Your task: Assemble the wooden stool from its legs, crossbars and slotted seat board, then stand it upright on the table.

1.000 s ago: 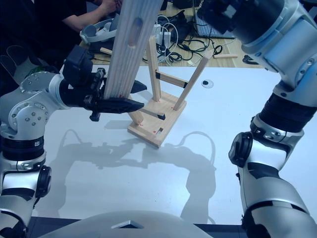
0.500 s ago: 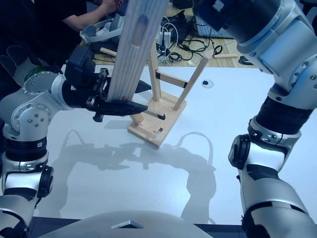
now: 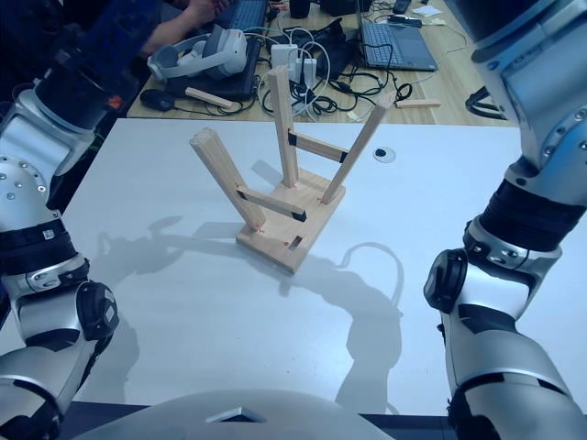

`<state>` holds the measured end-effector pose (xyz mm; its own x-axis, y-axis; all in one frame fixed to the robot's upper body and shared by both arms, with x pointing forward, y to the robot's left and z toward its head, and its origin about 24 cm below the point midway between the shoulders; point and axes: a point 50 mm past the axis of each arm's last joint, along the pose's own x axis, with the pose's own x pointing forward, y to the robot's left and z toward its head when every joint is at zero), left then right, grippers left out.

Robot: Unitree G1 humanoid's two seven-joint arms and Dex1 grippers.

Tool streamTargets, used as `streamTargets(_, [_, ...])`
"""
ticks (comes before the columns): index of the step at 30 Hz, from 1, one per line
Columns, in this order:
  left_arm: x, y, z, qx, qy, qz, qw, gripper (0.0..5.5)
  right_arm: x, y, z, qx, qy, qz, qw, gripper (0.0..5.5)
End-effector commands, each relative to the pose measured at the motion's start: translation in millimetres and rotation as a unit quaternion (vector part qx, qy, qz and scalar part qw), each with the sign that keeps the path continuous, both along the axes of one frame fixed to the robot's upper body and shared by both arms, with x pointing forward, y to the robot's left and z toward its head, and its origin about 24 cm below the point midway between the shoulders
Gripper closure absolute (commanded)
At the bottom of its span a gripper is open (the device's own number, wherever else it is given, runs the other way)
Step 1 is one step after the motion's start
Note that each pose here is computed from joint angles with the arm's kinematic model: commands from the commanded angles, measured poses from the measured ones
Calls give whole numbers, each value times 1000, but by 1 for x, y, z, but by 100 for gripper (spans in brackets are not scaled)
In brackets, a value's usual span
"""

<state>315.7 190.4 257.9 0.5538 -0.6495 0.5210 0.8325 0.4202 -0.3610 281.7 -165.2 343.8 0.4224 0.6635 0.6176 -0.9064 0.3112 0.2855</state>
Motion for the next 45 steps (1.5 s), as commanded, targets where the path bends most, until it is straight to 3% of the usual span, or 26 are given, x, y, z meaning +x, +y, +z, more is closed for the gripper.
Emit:
streamTargets(1, [23, 11, -8, -9, 34, 146, 989, 21, 4, -7, 9, 7, -14, -68, 998, 450])
streamTargets(4, [41, 24, -27, 37, 70, 285, 955, 10, 9, -6, 4, -16, -13, -108, 994, 450])
streamTargets(7, [51, 21, -63, 212, 62, 372, 902, 10, 9, -4, -17, -113, -6, -141, 983, 450])
streamTargets(10, [44, 0, -91, 322, 39, 315, 892, 10, 1, -16, -45, -207, 27, -141, 968, 450])
streamTargets(15, [20, -12, -130, 408, 73, 195, 889, 10, -16, -49, -77, -277, 102, -136, 946, 450])
streamTargets(21, [-1, -23, -149, 426, 116, 128, 888, 10, -32, -59, -129, -288, 207, -129, 926, 450])
streamTargets(30, [-32, -58, -137, 390, 121, 47, 912, 10, -42, -80, -179, -244, 340, -180, 890, 450])
streamTargets(38, [-34, -57, -131, 381, 127, 51, 915, 10, -35, -109, -169, -306, 359, -220, 853, 450])
streamTargets(43, [-32, -57, -130, 373, 125, 61, 917, 10, -34, -106, -158, -350, 350, -176, 851, 450])
streamTargets(45, [-31, -57, -130, 371, 124, 64, 918, 10, -30, -109, -150, -333, 336, -174, 863, 450])
